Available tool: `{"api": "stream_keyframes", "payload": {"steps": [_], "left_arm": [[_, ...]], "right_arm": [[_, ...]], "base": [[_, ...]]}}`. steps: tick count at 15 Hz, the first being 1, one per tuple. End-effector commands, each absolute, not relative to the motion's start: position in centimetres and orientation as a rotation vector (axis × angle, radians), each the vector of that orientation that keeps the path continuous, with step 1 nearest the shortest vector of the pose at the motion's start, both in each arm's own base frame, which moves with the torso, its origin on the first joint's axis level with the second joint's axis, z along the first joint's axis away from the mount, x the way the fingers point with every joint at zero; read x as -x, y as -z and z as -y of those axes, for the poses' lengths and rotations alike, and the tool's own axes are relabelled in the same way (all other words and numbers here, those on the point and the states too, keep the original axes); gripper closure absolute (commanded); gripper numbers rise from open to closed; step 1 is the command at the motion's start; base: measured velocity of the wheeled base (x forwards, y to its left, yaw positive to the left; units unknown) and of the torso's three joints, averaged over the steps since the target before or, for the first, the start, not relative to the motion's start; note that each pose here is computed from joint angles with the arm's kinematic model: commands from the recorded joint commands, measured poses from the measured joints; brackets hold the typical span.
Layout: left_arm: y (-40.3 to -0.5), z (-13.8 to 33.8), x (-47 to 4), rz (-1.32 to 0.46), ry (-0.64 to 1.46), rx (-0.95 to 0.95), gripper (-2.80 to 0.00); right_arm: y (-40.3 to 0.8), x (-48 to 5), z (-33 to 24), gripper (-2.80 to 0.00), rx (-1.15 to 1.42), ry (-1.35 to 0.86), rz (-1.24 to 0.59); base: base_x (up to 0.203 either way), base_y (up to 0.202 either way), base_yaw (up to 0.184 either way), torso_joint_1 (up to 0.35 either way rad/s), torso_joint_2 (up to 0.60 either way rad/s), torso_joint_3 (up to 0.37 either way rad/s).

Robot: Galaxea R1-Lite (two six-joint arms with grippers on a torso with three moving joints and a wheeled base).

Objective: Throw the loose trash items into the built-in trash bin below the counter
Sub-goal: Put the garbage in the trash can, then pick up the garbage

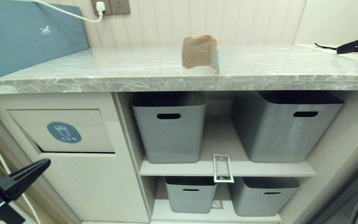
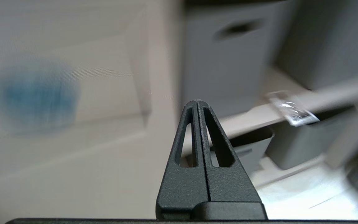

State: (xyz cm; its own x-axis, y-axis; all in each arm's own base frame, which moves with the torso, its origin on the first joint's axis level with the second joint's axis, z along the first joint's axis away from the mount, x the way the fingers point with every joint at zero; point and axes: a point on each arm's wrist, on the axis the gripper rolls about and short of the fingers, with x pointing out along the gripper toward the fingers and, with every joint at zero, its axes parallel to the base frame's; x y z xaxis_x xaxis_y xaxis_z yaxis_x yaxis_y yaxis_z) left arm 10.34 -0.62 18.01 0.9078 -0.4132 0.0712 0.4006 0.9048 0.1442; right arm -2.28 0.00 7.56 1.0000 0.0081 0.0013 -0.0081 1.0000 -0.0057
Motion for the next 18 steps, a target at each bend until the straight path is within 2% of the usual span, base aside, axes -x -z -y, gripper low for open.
{"api": "stream_keyframes", "payload": {"steps": [1,6,10,15,18], "left_arm": [[-21.7,1.7,-11.1,0.271,0.544,-0.273,0.0],[-30.6,4.0,-16.7,0.515,0.636,-0.341,0.0],[-33.7,6.1,-21.1,0.609,0.678,-0.342,0.0],[-34.9,9.8,-26.1,0.693,0.755,-0.309,0.0],[-33.2,11.7,-27.4,0.654,0.81,-0.298,0.0]], "right_arm": [[-7.6,2.3,0.0,0.0,0.006,-0.009,0.002],[-7.6,2.3,0.0,0.0,0.006,-0.009,0.003],[-7.6,2.3,0.0,0.0,0.006,-0.009,0.003],[-7.6,2.3,0.0,0.0,0.006,-0.009,0.003],[-7.6,2.3,0.0,0.0,0.006,-0.009,0.003]], "base": [[0.0,0.0,0.0,0.0,0.0,0.0],[0.0,0.0,0.0,0.0,0.0,0.0],[0.0,0.0,0.0,0.0,0.0,0.0],[0.0,0.0,0.0,0.0,0.0,0.0],[0.0,0.0,0.0,0.0,0.0,0.0]]}}
